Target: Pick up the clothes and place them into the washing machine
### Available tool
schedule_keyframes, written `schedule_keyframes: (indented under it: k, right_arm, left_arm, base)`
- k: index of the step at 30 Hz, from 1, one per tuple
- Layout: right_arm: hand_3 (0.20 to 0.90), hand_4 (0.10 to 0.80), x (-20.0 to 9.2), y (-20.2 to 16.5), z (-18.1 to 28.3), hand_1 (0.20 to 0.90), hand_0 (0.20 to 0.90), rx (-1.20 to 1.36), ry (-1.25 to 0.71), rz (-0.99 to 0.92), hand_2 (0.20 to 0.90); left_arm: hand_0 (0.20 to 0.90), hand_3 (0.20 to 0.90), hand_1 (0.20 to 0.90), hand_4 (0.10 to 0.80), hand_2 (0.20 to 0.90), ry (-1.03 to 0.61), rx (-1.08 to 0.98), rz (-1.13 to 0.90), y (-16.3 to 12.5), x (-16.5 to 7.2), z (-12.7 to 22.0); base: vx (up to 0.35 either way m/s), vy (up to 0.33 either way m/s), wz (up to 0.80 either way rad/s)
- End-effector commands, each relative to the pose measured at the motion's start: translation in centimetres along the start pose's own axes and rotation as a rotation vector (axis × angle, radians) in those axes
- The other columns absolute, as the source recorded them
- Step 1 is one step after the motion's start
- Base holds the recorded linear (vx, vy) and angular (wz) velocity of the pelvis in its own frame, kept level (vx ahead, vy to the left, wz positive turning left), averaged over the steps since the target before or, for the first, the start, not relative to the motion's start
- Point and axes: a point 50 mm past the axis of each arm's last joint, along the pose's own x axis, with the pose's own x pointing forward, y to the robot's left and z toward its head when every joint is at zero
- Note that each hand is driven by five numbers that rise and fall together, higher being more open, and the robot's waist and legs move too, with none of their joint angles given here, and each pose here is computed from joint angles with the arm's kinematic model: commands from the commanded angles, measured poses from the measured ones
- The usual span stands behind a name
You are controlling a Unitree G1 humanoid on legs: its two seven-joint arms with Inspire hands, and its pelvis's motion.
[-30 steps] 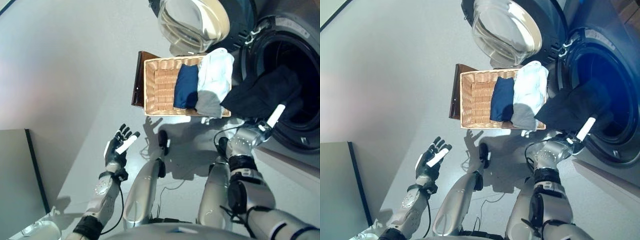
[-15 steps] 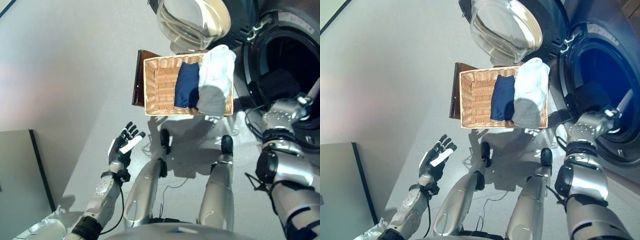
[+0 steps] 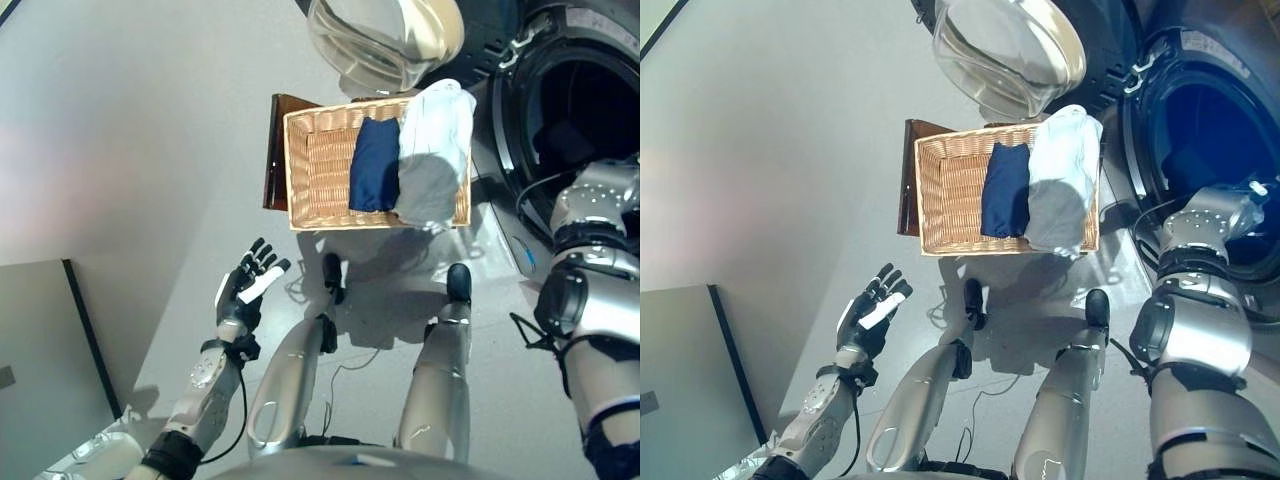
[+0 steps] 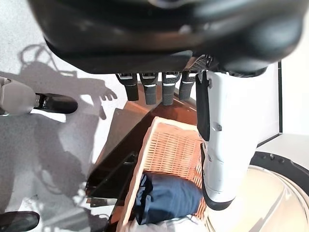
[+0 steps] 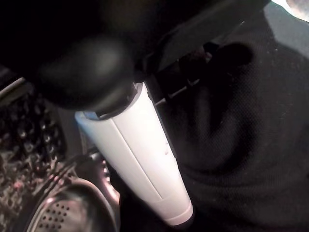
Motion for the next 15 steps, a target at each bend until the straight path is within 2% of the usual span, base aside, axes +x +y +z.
schedule_keyframes:
  k: [1, 9, 13, 14, 15]
  right_arm:
    - [0.200, 0.300, -3.2, 10.5, 9.4, 0.200, 0.200, 0.223, -0.290, 0.339, 0.200]
    - [0.200, 0.300, -3.9, 10.6, 9.5, 0.200, 0.200, 0.300, -0.308, 0.331, 0.200]
    - [0.200, 0.300, -3.7, 10.4, 8.8, 0.200, 0.200, 0.207, -0.307, 0.301, 0.200]
    - [0.510, 0.522, -3.7, 10.4, 8.8, 0.510, 0.510, 0.206, -0.307, 0.301, 0.510]
    - [0.900, 0.800, -3.4, 10.3, 8.4, 0.900, 0.900, 0.165, -0.300, 0.286, 0.900]
  left_arm:
    - [0.900, 0.900, 0.900, 0.800, 0.900, -0.145, -0.001, -0.053, -0.8, 0.0, 2.7]
    - [0.900, 0.900, 0.900, 0.800, 0.900, -0.147, -0.003, -0.030, -0.5, 0.1, 2.7]
    - [0.900, 0.900, 0.900, 0.800, 0.900, -0.162, 0.005, -0.018, -0.2, 0.1, 3.1]
    - [0.900, 0.900, 0.900, 0.800, 0.900, -0.162, 0.005, -0.018, -0.2, 0.1, 3.1]
    - [0.900, 0.900, 0.900, 0.800, 0.900, -0.162, 0.005, -0.014, -0.2, 0.1, 3.1]
  base:
    - [0.016, 0.016, 0.03]
    - [0.001, 0.003, 0.00]
    - [0.000, 0.000, 0.00]
    - [0.000, 0.000, 0.00]
    - [0.000, 0.000, 0.00]
